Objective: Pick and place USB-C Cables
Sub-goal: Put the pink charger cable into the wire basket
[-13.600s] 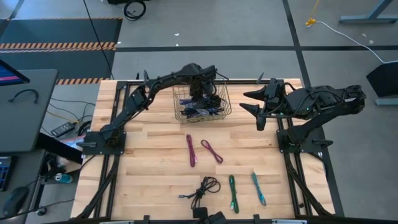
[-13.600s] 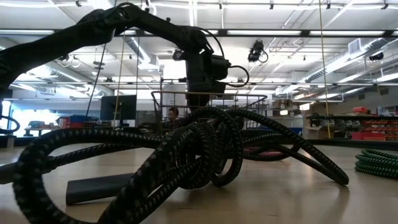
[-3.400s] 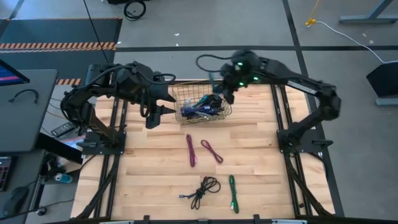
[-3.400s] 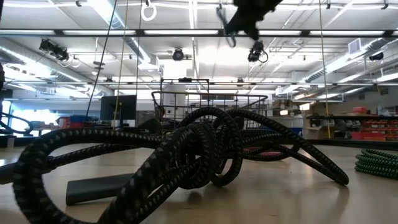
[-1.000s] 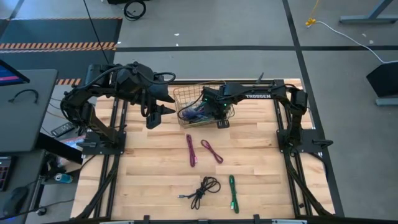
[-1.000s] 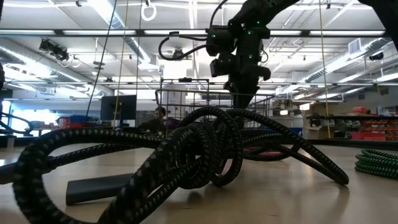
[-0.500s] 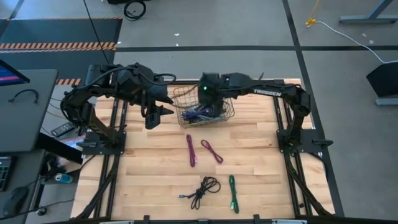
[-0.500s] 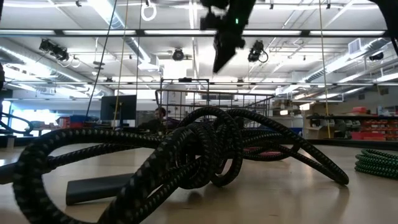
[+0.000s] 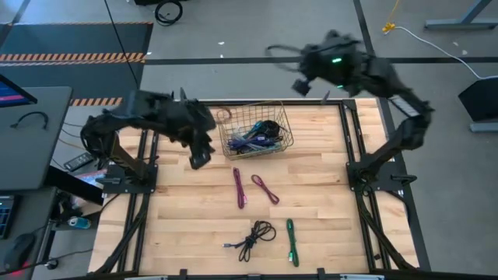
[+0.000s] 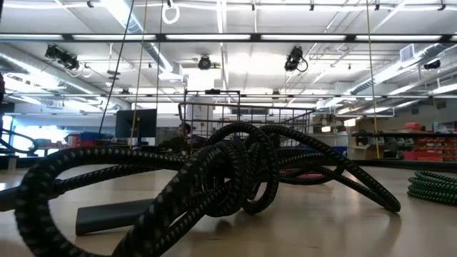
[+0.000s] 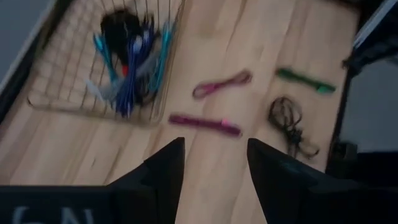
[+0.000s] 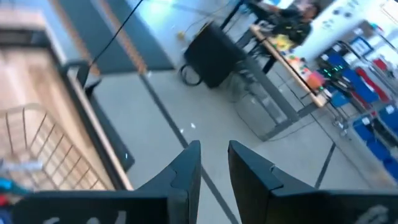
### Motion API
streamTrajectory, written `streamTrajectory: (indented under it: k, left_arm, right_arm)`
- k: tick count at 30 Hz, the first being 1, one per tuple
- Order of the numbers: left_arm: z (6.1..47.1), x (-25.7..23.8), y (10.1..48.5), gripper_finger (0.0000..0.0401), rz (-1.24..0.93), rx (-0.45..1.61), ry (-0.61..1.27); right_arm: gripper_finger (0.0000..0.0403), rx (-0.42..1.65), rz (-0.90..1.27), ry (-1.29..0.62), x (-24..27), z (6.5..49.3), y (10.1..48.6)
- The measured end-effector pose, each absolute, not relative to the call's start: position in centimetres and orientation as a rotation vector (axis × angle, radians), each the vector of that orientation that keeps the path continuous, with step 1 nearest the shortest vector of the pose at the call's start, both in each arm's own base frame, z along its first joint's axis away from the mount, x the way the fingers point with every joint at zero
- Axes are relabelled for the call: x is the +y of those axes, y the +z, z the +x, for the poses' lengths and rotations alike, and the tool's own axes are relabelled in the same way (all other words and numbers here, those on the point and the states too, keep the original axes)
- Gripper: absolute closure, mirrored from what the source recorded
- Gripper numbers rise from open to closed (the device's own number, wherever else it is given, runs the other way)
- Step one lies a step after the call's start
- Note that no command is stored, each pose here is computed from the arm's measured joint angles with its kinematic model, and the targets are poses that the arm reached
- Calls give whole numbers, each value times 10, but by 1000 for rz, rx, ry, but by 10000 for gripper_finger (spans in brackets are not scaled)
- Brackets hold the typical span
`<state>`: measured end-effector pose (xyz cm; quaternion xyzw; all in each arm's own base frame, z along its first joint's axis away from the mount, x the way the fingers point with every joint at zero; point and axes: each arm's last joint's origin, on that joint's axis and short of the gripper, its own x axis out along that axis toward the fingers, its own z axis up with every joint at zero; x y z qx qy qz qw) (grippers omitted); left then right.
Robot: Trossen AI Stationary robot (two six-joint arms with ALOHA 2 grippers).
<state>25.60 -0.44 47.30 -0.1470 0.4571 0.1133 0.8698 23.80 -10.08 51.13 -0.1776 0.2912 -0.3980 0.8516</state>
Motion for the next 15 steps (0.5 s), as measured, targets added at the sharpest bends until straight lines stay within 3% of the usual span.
streamTrajectory:
  k: [7, 11, 15]
  left_arm:
    - [285, -27, 382, 235, -77, 1277, 184]
    - [294, -45, 316, 236, 147, 1387, 4]
    - [301, -65, 259, 236, 403, 1294, -268]
  right_arm:
    - [315, 436, -296, -828, -80, 180, 541]
    - [315, 377, -246, -774, -74, 168, 546]
    - [315, 368, -240, -757, -73, 166, 547]
